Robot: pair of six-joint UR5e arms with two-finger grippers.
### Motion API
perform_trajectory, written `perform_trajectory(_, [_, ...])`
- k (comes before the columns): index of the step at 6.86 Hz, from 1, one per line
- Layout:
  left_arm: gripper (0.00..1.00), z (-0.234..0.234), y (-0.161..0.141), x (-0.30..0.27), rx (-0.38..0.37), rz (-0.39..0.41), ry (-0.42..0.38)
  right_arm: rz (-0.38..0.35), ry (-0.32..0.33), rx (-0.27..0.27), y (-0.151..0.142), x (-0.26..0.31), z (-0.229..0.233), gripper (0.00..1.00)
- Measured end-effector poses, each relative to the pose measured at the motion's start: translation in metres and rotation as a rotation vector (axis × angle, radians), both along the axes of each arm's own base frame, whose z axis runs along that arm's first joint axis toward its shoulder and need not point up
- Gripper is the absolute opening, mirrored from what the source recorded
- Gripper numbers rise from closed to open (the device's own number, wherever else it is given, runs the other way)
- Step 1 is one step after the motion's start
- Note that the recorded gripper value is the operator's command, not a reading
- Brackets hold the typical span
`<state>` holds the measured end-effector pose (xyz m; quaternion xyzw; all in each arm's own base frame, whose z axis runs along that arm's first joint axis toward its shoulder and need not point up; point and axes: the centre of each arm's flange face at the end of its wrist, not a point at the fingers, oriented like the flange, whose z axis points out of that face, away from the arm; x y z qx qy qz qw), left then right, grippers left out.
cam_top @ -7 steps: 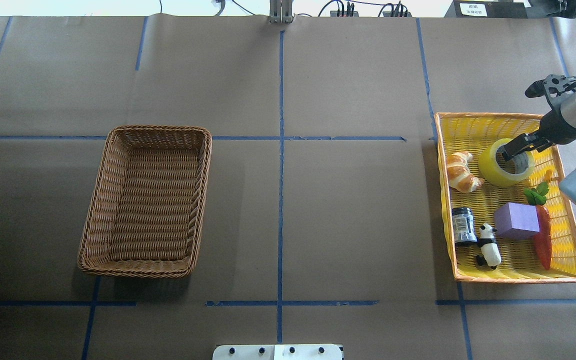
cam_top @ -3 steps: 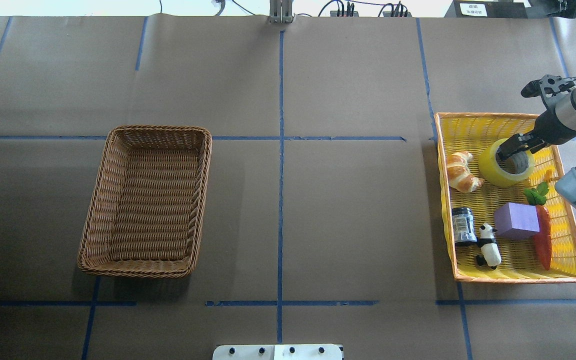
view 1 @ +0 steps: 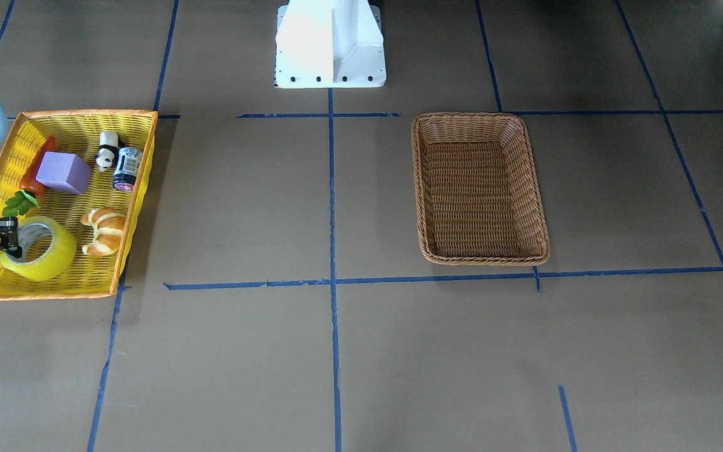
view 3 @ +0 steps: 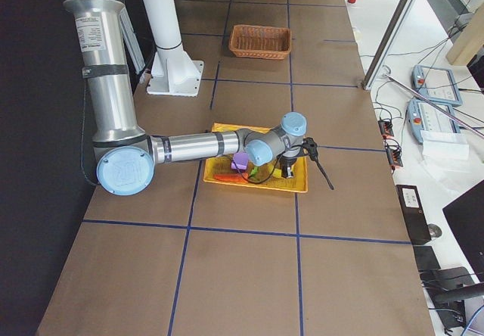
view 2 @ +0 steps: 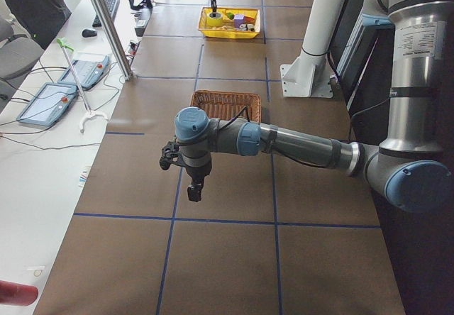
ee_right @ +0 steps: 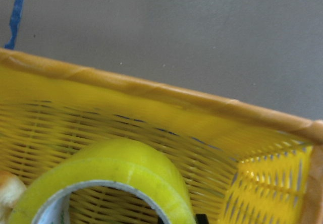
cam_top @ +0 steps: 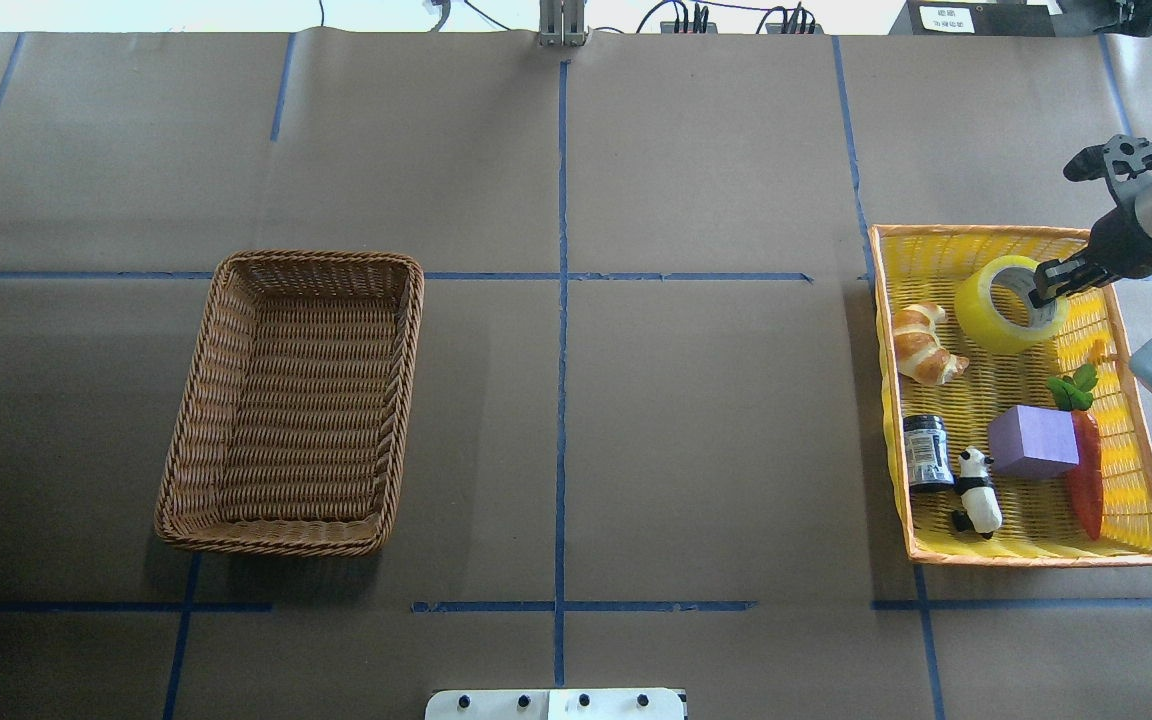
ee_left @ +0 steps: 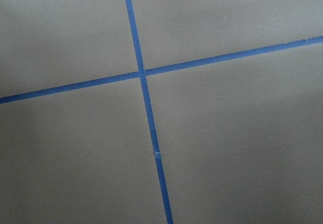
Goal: Move tape to another basket
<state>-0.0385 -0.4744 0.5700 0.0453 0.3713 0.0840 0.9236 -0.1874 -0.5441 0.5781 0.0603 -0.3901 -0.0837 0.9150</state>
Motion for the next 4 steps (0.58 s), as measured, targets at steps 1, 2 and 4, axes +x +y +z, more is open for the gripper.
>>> perform_trajectory(1, [1.0, -0.003, 0.0, 0.0, 0.005, -0.001, 0.0, 0.029, -0.022, -0.002, -0.006, 0.024, -0.003, 0.0])
perform_trajectory(2, [1.0, -0.006, 0.0, 0.0, 0.011, 0.0, 0.001, 0.047, -0.072, -0.01, -0.01, 0.046, -0.012, 0.0])
perform_trajectory(4, [1.0, -0.03, -0.016, 0.001, 0.065, 0.0, 0.005, 0.082, -0.152, -0.029, -0.014, 0.062, -0.041, 0.0])
